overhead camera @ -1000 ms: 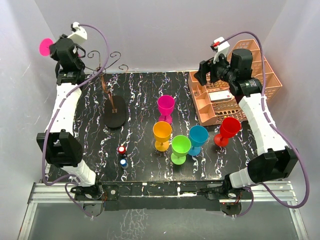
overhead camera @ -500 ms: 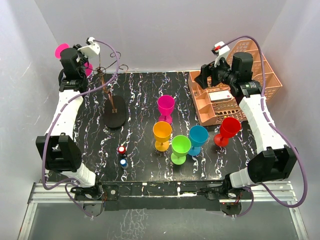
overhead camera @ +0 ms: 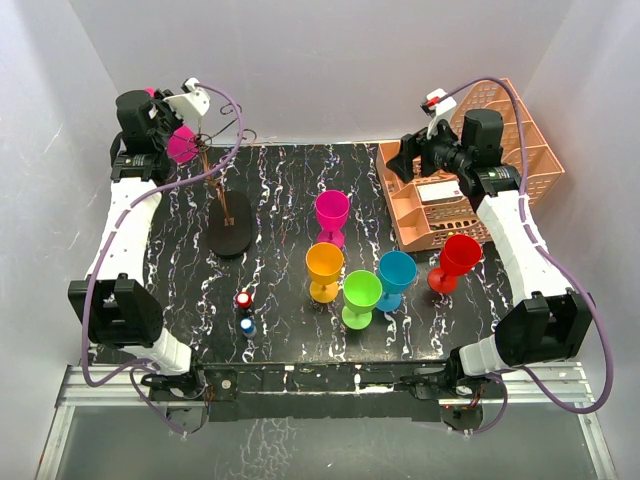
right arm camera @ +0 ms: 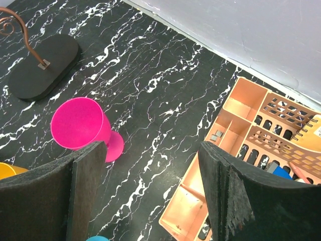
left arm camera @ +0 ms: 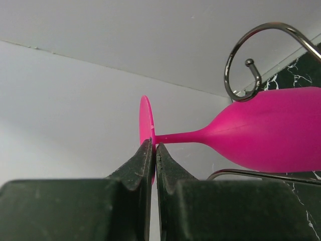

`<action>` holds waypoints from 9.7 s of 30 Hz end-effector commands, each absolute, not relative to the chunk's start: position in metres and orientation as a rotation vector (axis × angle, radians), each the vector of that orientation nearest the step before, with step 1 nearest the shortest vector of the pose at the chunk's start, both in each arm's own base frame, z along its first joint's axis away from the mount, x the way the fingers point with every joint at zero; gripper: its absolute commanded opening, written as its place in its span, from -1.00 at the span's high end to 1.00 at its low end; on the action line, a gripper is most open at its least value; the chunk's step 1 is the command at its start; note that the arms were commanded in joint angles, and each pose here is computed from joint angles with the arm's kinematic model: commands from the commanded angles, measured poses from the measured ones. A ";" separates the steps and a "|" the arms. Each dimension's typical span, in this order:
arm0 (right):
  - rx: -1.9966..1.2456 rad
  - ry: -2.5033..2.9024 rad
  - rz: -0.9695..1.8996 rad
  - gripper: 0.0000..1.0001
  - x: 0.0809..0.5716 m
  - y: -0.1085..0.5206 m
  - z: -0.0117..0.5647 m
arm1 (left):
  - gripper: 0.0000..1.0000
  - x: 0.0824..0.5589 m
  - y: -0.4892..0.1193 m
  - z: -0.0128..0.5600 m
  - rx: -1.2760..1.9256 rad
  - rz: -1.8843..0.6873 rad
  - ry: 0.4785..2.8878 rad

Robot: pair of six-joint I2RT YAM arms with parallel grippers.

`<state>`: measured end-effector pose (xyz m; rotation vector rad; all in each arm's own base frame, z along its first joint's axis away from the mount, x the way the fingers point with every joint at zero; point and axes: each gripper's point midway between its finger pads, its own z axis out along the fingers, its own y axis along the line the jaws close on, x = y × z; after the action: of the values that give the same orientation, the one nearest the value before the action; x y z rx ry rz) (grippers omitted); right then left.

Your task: Place the wine glass upside down on the wine glass rack

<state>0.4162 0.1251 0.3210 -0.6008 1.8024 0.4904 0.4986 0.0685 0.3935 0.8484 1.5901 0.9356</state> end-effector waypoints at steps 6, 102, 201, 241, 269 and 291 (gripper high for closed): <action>-0.621 1.720 0.477 -0.60 0.418 0.125 0.339 | 1.00 0.479 0.040 0.432 0.947 0.859 1.486; -0.644 1.728 0.510 -0.62 0.415 0.126 0.326 | 1.00 0.516 0.016 0.404 0.937 0.971 1.543; -0.839 2.177 0.441 0.14 0.434 0.236 0.190 | -0.57 0.388 -0.011 0.429 0.269 0.187 1.742; -0.856 1.954 0.400 0.21 0.422 0.258 0.264 | -0.58 0.384 -0.015 0.415 0.314 0.155 1.758; -1.130 2.044 0.124 -0.60 0.444 0.285 0.170 | -0.60 0.383 -0.019 0.409 0.348 0.133 1.768; -1.056 2.067 -0.058 -0.76 0.499 0.303 0.106 | -0.62 0.374 -0.011 0.417 0.343 0.179 1.748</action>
<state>0.4791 0.3029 0.0870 -1.1333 2.1285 0.0331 0.3849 -0.0156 0.3964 0.3586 1.8009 0.1602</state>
